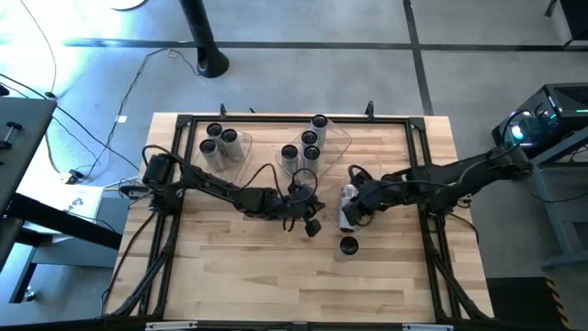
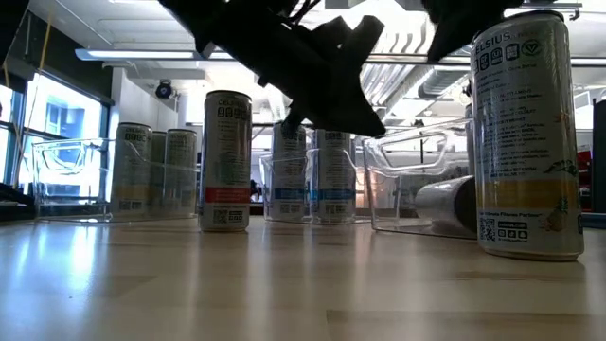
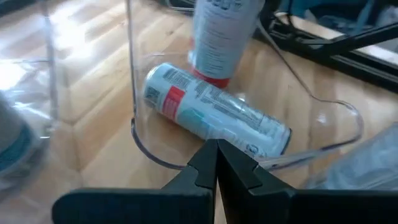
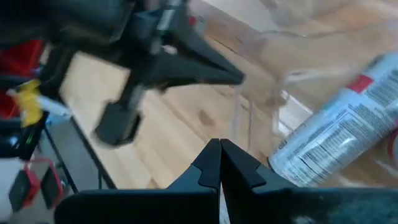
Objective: Sort soda cans
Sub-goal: Adjust the white-pink soda can in the top right transparent bin
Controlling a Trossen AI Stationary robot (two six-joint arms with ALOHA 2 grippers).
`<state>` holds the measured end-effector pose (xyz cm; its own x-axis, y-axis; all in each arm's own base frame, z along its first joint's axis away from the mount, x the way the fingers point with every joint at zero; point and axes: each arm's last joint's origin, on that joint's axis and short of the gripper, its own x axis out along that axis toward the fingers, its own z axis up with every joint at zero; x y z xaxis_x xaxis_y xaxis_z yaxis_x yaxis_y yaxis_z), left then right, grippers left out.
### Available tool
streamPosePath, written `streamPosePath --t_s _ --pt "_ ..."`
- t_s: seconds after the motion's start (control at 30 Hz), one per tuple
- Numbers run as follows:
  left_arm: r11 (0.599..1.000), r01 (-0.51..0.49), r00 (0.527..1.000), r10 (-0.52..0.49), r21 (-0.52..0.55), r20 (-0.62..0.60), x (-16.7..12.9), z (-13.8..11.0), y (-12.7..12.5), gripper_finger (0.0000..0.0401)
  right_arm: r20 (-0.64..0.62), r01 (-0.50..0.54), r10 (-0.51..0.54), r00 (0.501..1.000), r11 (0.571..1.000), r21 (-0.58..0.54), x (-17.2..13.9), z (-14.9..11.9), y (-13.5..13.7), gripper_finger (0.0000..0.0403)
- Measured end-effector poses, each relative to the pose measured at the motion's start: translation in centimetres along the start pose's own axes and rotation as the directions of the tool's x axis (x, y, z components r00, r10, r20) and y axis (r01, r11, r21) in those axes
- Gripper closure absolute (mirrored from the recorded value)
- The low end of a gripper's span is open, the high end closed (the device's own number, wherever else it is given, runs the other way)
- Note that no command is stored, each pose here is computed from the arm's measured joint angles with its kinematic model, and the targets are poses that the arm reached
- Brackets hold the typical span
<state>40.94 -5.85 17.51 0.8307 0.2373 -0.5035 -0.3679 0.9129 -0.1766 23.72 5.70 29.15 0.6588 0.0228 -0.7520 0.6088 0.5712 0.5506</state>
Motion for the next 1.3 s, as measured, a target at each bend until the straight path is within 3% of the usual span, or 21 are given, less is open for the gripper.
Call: streamPosePath --t_s 0.13,0.23,0.47,0.63,0.87,1.03,1.17,1.3 --pt "1.000 0.008 1.000 -0.007 0.021 -0.024 -0.8 0.3 -0.1 0.0401 -0.057 0.078 -0.074 0.996 0.994 0.073 1.9 -0.2 -0.3 0.0403" --pt "0.995 0.019 0.999 -0.016 0.098 -0.030 -2.5 1.6 0.2 0.0401 -0.115 0.158 -0.146 0.983 0.983 0.099 2.9 -0.7 -0.6 0.0403" --pt "0.966 0.040 0.996 -0.059 0.256 0.066 -7.8 5.6 2.1 0.0401 -0.208 0.398 -0.366 0.907 0.906 0.142 2.0 -0.7 1.1 0.0403" --pt "0.932 0.135 0.971 -0.193 0.336 0.144 -10.2 7.1 5.3 0.0401 -0.196 0.423 -0.383 0.903 0.873 0.244 3.8 0.9 3.5 0.0403" --pt "0.897 0.316 0.925 -0.364 0.309 0.112 -11.9 7.7 9.4 0.0401 -0.217 0.481 -0.429 0.877 0.796 0.367 7.0 2.3 4.6 0.0403" --pt "0.873 0.343 0.916 -0.393 0.346 0.085 -12.4 7.7 10.8 0.0401 -0.229 0.508 -0.454 0.861 0.770 0.386 7.9 2.4 4.4 0.0400" --pt "0.876 0.343 0.920 -0.386 0.339 0.067 -12.7 7.7 11.5 0.0401 -0.281 0.551 -0.476 0.834 0.749 0.368 8.4 2.1 4.1 0.0371" --pt "0.873 0.359 0.915 -0.399 0.331 0.061 -12.7 7.9 12.2 0.0401 -0.278 0.597 -0.528 0.803 0.706 0.382 8.6 2.0 3.7 0.0308"
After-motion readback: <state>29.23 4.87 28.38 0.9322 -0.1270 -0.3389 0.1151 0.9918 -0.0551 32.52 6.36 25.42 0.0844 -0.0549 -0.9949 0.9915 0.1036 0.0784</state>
